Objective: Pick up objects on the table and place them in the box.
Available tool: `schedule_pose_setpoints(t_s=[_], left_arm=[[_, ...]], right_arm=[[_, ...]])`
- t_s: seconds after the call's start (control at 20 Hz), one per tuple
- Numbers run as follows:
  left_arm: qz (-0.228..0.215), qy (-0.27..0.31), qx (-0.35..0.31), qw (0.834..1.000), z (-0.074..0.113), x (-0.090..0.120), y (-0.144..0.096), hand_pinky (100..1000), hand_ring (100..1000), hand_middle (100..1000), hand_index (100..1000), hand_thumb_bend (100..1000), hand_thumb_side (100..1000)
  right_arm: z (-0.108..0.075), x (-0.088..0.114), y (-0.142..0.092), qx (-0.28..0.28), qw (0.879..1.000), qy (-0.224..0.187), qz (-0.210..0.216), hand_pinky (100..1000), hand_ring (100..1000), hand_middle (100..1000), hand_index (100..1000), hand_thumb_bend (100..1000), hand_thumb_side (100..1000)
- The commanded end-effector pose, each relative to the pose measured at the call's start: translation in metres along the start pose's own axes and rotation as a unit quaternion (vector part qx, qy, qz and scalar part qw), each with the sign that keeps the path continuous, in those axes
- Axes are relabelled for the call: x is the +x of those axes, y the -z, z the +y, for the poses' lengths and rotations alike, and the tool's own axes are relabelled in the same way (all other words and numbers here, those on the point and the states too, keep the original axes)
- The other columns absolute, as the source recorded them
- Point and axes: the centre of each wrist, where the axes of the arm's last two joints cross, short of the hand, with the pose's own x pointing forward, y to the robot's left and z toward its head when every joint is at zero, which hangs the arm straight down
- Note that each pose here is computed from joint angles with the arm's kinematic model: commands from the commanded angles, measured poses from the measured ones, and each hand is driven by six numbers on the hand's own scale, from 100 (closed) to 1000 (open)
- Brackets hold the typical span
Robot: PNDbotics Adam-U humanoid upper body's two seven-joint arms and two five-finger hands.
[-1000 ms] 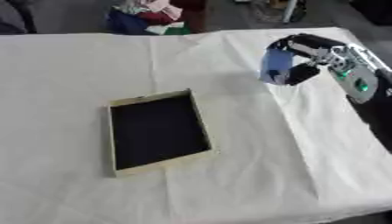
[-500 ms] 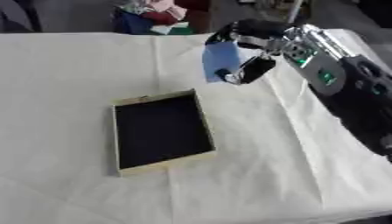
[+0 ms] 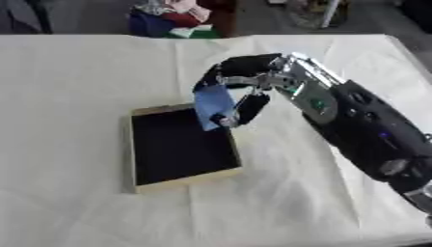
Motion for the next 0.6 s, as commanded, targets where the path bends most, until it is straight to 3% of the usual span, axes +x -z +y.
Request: schedule_pose_setpoints(t_s=[0.05, 0.1, 0.15, 0.3, 0.6], left_arm=[[-0.017, 0.000, 0.000, 1.000, 0.002, 0.007, 0.005, 738, 548, 549, 678, 407, 681], [-0.017, 0.000, 0.000, 1.000, 0.002, 0.007, 0.005, 738, 548, 549, 678, 407, 681], [-0.017, 0.000, 0.000, 1.000, 0.002, 0.007, 0.005, 739, 548, 549, 678, 408, 682], [-0.016, 0.001, -0.001, 1.000, 0.002, 0.007, 0.005, 739, 548, 550, 678, 408, 682], [-0.015, 0.002, 0.000, 1.000, 0.002, 0.006, 0.004, 739, 548, 550, 679, 407, 683]], right_arm=[[-0.004, 0.003, 0.003, 0.015, 1.000, -0.023, -0.013, 875, 821, 759, 913, 170, 528], [-0.003, 0.004, 0.005, 0.019, 0.999, -0.026, -0.018, 875, 821, 759, 913, 170, 528], [-0.003, 0.005, 0.006, 0.022, 0.999, -0.028, -0.021, 898, 857, 852, 968, 242, 610], [-0.006, 0.010, 0.008, 0.020, 0.998, -0.053, -0.025, 932, 905, 947, 1000, 303, 664], [-0.009, 0.015, 0.004, -0.012, 0.996, -0.086, -0.013, 947, 940, 998, 1000, 349, 691]])
